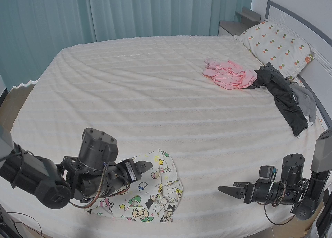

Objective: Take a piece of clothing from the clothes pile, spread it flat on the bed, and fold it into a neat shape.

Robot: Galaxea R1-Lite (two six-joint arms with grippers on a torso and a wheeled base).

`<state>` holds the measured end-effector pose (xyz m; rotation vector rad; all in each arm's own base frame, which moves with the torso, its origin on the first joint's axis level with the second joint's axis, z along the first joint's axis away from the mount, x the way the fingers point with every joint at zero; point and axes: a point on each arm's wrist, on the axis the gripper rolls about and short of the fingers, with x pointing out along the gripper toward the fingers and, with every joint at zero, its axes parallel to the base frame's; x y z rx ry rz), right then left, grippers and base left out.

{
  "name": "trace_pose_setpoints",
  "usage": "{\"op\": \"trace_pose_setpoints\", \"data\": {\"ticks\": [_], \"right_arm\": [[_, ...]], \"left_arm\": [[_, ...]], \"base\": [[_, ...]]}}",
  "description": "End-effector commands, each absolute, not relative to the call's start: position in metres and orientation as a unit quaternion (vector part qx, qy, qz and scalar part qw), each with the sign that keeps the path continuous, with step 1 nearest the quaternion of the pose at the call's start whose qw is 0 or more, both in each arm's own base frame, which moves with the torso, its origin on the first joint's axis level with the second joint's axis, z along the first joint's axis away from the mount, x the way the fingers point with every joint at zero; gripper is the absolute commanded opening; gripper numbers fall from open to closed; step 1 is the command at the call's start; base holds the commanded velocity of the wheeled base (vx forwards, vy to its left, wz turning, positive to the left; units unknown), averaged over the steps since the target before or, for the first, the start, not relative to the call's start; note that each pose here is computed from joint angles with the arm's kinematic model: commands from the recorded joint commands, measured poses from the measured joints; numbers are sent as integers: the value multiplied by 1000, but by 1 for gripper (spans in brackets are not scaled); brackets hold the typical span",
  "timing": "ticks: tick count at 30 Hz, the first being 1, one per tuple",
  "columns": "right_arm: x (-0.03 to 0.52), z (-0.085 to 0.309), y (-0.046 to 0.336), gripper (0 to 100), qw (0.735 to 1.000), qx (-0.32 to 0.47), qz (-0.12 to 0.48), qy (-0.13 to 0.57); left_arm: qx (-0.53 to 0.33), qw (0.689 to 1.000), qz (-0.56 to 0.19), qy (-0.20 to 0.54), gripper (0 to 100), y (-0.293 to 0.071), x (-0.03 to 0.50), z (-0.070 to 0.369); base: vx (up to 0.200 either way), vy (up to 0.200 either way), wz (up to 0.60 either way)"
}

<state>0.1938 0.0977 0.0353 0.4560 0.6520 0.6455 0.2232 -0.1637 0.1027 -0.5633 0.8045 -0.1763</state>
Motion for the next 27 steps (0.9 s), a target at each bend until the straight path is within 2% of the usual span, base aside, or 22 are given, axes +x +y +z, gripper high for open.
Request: {"op": "trace_pose_setpoints", "data": {"ticks": [1,16,27], "right_arm": [[194,36,98,100,872,219,311,308],[192,35,101,100,870,216,317,311],[211,44,121,100,866,241,340,276]], "left_arm": [[-296,877,-89,367,100,-149,205,111],[-354,876,-100,311,100,-120,180,99],[-390,863,-79,313,100,-98,188,96]], "base": [[-200,0,0],[0,0,0],[0,200,0]]}}
